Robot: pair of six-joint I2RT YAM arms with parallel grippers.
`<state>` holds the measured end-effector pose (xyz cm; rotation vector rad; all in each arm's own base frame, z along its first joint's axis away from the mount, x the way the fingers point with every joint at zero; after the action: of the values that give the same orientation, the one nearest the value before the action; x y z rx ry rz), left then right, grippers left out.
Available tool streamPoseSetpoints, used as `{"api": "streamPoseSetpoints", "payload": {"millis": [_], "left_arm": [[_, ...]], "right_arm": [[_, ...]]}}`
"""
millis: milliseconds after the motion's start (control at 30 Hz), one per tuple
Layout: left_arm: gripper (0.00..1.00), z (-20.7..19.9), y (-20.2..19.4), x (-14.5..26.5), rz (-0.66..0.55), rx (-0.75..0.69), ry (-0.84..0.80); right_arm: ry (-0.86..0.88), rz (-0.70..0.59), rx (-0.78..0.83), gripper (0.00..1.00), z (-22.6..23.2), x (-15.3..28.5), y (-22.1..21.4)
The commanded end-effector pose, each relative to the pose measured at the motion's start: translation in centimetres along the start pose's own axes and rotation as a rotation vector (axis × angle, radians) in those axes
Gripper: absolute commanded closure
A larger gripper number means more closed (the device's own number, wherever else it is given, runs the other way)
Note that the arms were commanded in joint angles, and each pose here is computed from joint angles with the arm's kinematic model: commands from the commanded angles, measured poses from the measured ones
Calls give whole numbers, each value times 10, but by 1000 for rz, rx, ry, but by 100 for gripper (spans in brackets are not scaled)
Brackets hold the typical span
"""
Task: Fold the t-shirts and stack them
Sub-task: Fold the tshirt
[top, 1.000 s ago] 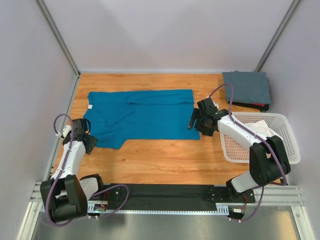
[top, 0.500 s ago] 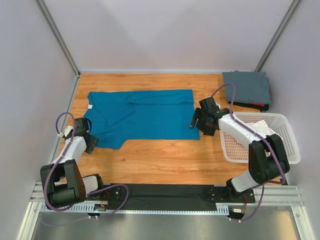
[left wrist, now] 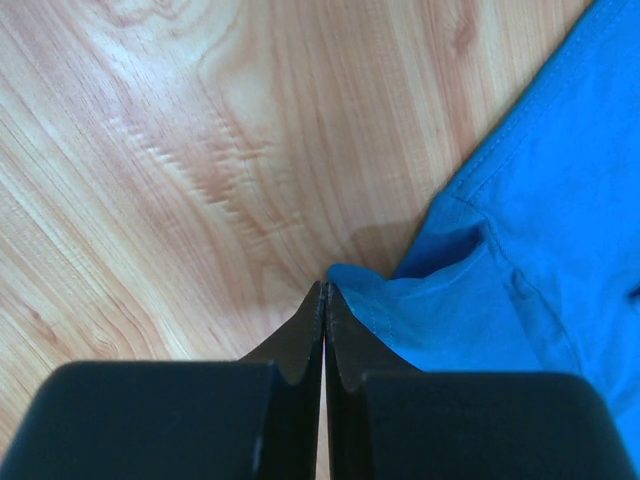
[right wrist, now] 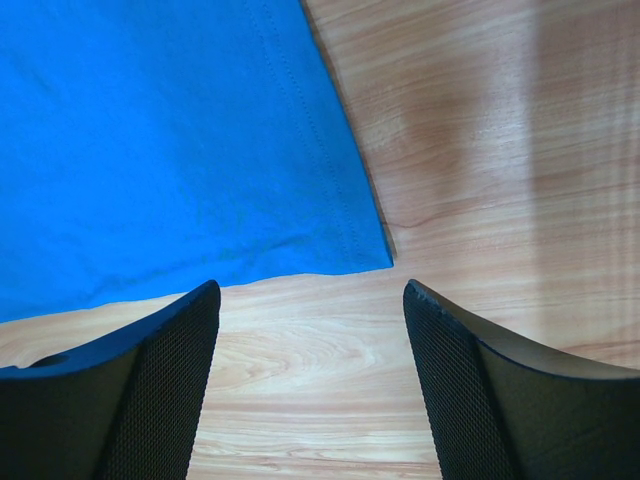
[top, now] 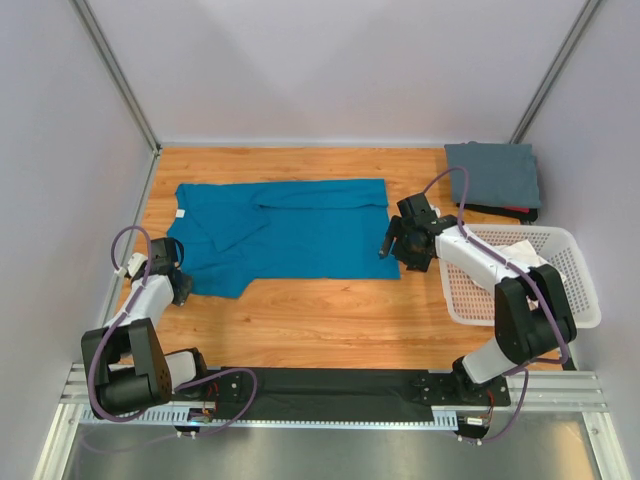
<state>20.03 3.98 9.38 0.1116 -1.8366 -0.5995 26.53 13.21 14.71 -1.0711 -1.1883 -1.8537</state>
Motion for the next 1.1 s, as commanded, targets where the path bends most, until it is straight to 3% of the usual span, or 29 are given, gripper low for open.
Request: {"api": "streamPoseSetpoints", "payload": {"millis": [0, 167, 233, 267, 333, 567, 767, 1067], "left_arm": [[100, -3, 7, -1, -32, -3, -7], [97, -6, 14, 11, -47, -26, -19], [82, -5, 15, 16, -58, -30, -34], [65, -5, 15, 17, -58, -35, -39], [58, -4, 15, 19, -56, -56, -51], [57, -8, 19, 10, -70, -121, -33], [57, -19, 26, 5, -98, -178, -126], [62, -25, 18, -1, -10, -208, -213]], "right_arm": [[-7, -34, -23, 25, 2, -1, 5], [-4, -38, -34, 25, 3, 0, 6], [-3, -39, -33, 25, 4, -1, 7], [0, -40, -33, 25, 5, 0, 8], [-5, -32, -26, 25, 5, -2, 8], [-5, -22, -13, 25, 6, -4, 9], [-22, -26, -5, 25, 4, -3, 10], [-56, -17, 11, 25, 5, -6, 13]]}}
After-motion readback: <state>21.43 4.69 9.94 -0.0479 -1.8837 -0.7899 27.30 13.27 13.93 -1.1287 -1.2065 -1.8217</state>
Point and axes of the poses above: each gripper's point midway between its finger pads, its own x axis back along the fingers, its own z axis along the line the jaws close on, y = z × x, the point moved 9 cm from there along x, back along the fingers, and after that the axes turned 2 degrees about x, right-handed, at the moved point
